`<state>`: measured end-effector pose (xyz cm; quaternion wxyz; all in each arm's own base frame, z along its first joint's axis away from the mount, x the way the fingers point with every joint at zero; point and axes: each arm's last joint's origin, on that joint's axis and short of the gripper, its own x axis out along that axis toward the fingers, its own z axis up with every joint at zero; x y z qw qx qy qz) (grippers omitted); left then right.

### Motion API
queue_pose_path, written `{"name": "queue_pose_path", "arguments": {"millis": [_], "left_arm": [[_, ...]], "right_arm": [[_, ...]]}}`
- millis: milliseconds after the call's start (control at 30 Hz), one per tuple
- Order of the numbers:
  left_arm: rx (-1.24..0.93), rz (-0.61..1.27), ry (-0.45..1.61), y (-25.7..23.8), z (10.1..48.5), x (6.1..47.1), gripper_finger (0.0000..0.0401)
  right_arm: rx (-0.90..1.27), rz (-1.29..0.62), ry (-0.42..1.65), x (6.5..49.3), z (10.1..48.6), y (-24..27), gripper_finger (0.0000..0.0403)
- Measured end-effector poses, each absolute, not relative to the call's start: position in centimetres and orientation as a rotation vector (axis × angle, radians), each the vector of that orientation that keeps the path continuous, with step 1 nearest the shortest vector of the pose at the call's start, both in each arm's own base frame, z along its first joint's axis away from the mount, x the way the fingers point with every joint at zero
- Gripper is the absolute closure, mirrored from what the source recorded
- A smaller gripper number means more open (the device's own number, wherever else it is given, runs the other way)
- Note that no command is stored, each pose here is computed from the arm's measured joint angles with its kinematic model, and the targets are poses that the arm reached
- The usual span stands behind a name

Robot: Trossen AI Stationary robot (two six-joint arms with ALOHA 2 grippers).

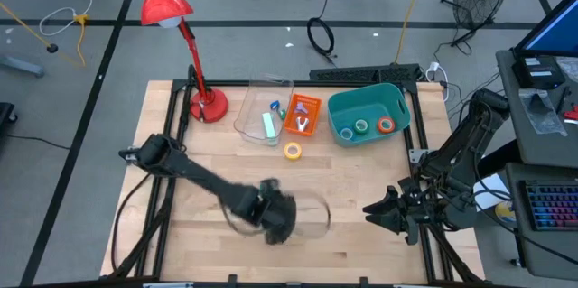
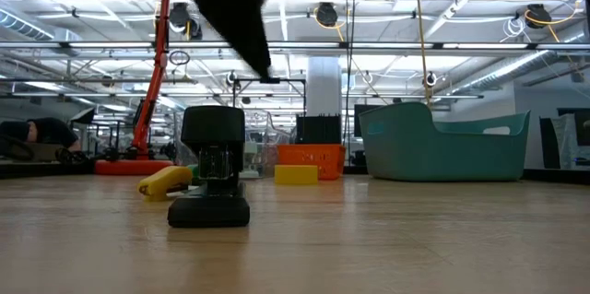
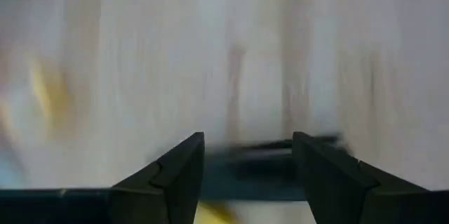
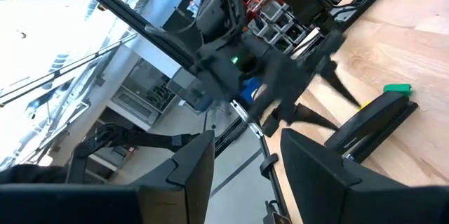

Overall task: Pick and place Stapler, Stapler remover, tape
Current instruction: Put the black stapler into the transparent bin

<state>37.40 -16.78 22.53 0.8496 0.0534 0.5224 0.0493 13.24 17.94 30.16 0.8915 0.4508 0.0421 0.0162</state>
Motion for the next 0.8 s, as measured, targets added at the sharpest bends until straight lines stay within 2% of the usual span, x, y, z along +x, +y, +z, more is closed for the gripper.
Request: {"name": "queue_pose_path", "arguments": {"millis": [100,267,500,800], "left_arm": [[-0.463,0.375,1.214,-14.0,22.3,37.6,0.0182],[-0.907,0.481,1.362,-12.2,22.2,37.9,0.0196],[-1.046,0.549,1.331,-10.3,22.2,38.7,0.0193],[-1.116,0.486,1.405,-10.7,22.3,38.6,0.0128]], "right_arm": [[0.936,0.034,0.088,13.2,30.2,17.9,0.0245],[0.924,0.008,0.071,13.3,30.2,17.8,0.0245],[0.906,-0.004,0.066,13.5,30.1,17.7,0.0245],[0.918,-0.003,0.066,13.5,30.2,17.7,0.0245]]}}
